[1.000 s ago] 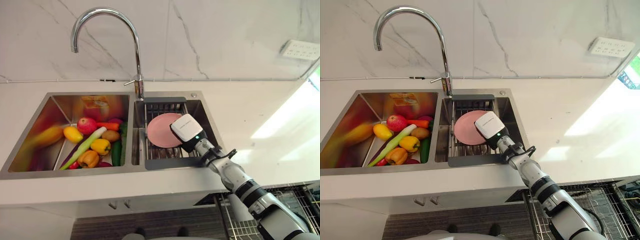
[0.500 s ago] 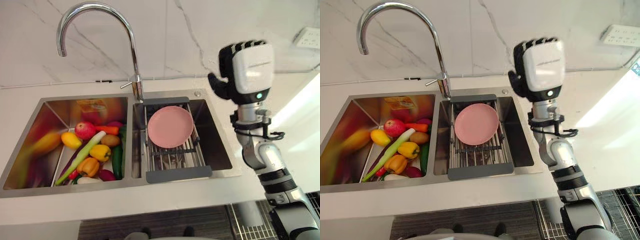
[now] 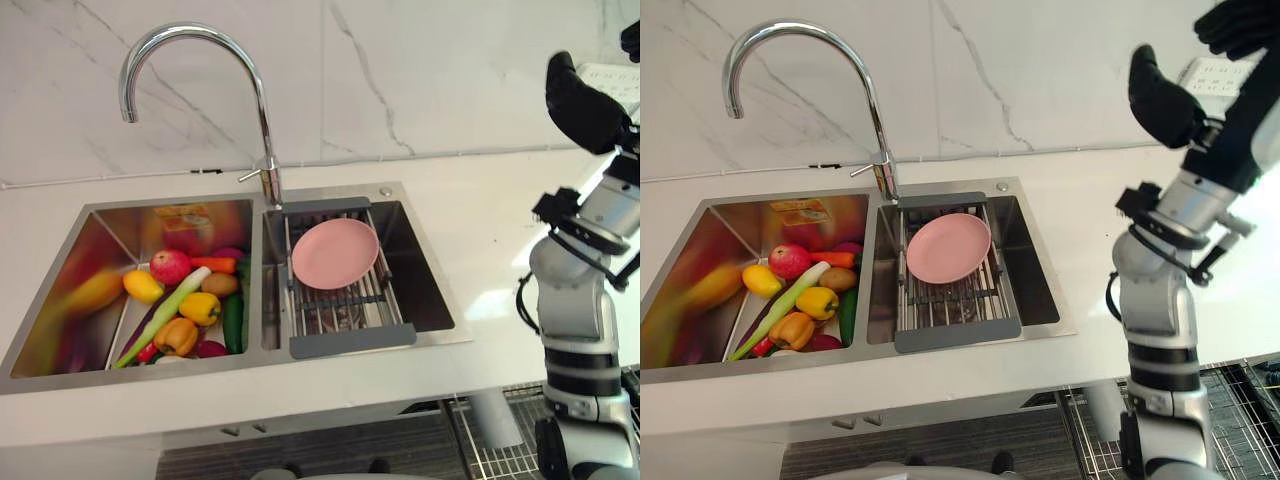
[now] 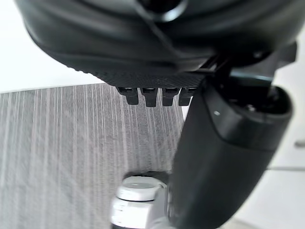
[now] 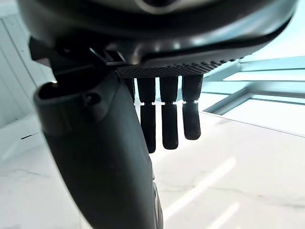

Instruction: Walk over to the sink, pick up the cup, carry it to the dishwasher, place the cup inside the dishwasher, then close the dishwasher door

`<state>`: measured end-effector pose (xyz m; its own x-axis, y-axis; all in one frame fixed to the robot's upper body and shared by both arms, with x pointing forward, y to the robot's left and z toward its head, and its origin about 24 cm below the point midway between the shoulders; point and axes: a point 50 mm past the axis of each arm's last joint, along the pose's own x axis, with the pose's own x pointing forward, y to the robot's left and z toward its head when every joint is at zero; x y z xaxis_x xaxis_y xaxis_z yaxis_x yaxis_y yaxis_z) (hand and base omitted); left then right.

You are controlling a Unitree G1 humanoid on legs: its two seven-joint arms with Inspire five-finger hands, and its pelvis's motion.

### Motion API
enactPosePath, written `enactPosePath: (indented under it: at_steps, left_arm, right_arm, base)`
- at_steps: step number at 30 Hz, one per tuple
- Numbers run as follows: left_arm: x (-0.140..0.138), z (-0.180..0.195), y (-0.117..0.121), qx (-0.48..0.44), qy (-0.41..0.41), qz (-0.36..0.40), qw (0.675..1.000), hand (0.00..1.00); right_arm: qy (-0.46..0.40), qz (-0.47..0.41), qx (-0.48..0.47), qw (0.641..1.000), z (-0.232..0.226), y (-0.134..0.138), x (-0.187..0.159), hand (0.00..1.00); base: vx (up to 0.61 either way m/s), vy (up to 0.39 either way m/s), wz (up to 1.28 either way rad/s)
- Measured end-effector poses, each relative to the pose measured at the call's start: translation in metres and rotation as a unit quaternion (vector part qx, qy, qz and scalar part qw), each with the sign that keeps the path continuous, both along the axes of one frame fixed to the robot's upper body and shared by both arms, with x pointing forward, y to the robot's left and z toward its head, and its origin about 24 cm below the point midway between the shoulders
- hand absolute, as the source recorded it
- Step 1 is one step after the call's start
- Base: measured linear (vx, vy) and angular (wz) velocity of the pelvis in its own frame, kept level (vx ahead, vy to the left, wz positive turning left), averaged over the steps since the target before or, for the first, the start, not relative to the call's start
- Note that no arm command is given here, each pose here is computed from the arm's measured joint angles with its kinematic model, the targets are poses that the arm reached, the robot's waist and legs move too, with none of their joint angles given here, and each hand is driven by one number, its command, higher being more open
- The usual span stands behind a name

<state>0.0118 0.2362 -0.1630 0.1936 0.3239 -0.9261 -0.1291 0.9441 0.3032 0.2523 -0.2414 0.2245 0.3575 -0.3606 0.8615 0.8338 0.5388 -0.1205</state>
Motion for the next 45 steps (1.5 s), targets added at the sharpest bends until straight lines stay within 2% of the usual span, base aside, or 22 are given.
enactPosePath:
  at_steps: [4, 5, 10, 13, 18, 21, 22, 23, 26, 36, 45]
  left_arm:
    - [-0.001, 0.001, 0.004, 0.011, -0.02, 0.048, 0.999, 1.0]
    - [-0.014, 0.003, 0.011, 0.02, -0.039, 0.164, 0.986, 1.0]
    - [-0.013, 0.003, 0.011, 0.02, -0.04, 0.164, 0.985, 1.0]
    - [-0.011, 0.003, 0.009, 0.024, -0.041, 0.167, 0.985, 1.0]
    - [-0.002, 0.002, 0.003, 0.044, -0.05, 0.144, 0.987, 1.0]
    - [0.017, 0.006, 0.012, 0.073, -0.072, 0.095, 0.99, 1.0]
    - [0.019, 0.007, 0.013, 0.075, -0.075, 0.089, 0.99, 1.0]
    - [0.029, 0.009, 0.016, 0.086, -0.088, 0.055, 0.991, 1.0]
    - [0.039, 0.012, 0.019, 0.096, -0.103, 0.033, 0.99, 1.0]
    - [0.025, 0.008, 0.017, 0.096, -0.064, 0.005, 0.993, 1.0]
    - [0.027, 0.009, 0.019, 0.096, -0.062, -0.023, 0.993, 1.0]
  right_arm:
    - [0.025, 0.025, 0.003, 0.999, -0.02, 0.003, -0.008, 1.0]
    - [-0.04, 0.084, 0.015, 0.996, -0.018, 0.006, -0.038, 1.0]
    - [-0.037, 0.083, 0.015, 0.996, -0.02, 0.005, -0.038, 1.0]
    - [-0.005, 0.108, 0.024, 0.994, -0.028, 0.005, -0.045, 1.0]
    - [0.107, 0.187, 0.017, 0.976, -0.046, 0.011, -0.044, 1.0]
    - [0.232, 0.267, -0.048, 0.934, -0.063, 0.031, -0.036, 1.0]
    - [0.247, 0.276, -0.059, 0.927, -0.065, 0.033, -0.035, 1.0]
    - [0.31, 0.298, -0.125, 0.894, -0.072, 0.045, -0.032, 1.0]
    - [0.361, 0.303, -0.2, 0.859, -0.081, 0.059, -0.031, 1.0]
    - [0.443, 0.249, -0.391, 0.767, -0.094, 0.072, -0.033, 1.0]
    - [0.486, 0.218, -0.436, 0.725, -0.118, 0.078, -0.027, 1.0]
  base:
    - [-0.01, 0.001, 0.0]
    - [0.0, 0.0, 0.0]
    - [0.0, 0.0, 0.0]
    - [-0.01, 0.012, 0.13]
    - [0.03, 0.036, 0.11]
    - [-0.01, 0.028, 0.17]
    - [-0.01, 0.041, 0.16]
    - [0.0, 0.048, 0.13]
    - [0.0, 0.031, 0.14]
    - [-0.04, -0.004, 0.03]
    - [0.0, -0.011, 0.02]
